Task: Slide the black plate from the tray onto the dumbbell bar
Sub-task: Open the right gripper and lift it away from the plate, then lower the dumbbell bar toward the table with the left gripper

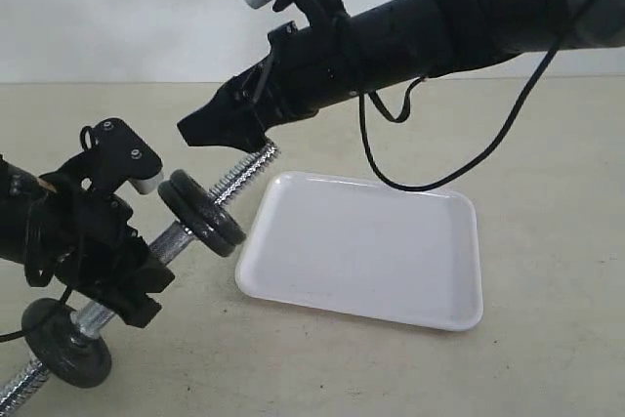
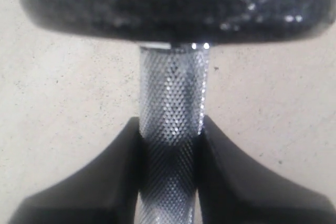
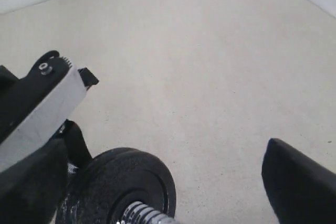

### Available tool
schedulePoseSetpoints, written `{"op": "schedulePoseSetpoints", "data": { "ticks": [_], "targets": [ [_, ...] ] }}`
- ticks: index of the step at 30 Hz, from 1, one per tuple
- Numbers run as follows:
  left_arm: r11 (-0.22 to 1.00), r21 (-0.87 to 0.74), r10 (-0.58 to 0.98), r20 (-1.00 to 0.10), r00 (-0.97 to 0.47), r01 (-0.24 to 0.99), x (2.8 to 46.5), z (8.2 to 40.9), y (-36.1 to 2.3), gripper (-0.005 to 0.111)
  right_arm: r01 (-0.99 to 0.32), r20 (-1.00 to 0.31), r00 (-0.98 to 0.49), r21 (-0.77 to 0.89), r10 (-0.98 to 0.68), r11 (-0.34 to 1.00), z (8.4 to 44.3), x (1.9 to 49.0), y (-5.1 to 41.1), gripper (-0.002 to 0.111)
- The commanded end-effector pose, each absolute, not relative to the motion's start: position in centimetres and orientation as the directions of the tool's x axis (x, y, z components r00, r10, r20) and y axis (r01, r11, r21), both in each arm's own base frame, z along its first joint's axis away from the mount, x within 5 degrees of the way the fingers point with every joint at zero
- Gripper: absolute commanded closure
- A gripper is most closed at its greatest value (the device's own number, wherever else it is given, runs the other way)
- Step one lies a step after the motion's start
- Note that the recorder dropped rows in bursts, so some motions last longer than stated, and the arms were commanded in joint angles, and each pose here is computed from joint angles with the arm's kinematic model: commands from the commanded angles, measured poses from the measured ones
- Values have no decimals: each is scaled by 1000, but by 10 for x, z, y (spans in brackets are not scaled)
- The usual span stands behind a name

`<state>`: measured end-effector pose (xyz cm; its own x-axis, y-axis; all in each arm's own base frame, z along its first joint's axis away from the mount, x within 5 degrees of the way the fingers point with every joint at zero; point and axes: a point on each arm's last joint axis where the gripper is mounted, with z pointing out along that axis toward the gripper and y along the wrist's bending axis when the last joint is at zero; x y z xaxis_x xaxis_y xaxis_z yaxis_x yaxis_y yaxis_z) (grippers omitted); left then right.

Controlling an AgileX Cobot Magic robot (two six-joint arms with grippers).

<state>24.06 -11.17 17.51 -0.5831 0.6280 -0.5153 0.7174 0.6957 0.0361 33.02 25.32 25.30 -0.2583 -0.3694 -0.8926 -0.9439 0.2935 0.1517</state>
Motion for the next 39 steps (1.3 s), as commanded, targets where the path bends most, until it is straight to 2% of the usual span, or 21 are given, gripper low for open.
{"op": "schedulePoseSetpoints", "data": {
  "ticks": [1,6,7,11,18,25,34,39],
  "targets": [
    [891,162,368,-805,-466,423,276,221,-104,102,-923,-883,-295,165,-365,347,263,329,250,43],
    [920,92,289,-816,-501,381,276,221,-104,102,-912,-876,-328,197,-354,359,263,329,250,104],
    [927,78,268,-821,-504,366,276,222,-104,102,-908,-873,-340,208,-350,364,263,329,250,108],
    [950,18,187,-834,-519,313,277,223,-103,102,-893,-841,-386,235,-381,385,259,328,248,108],
    [964,-73,85,-829,-552,257,277,223,-103,102,-807,-712,-539,283,-450,519,245,329,237,108],
    [970,-148,-19,-833,-553,190,279,225,-102,102,-722,-562,-643,219,-520,657,231,330,220,108],
    [969,-187,-66,-825,-562,161,279,224,-102,102,-724,-455,-663,189,-594,663,224,324,212,108],
    [962,-270,-194,-800,-569,52,284,217,-99,102,-725,-436,-669,201,-602,659,223,322,212,108]
  ]
}}
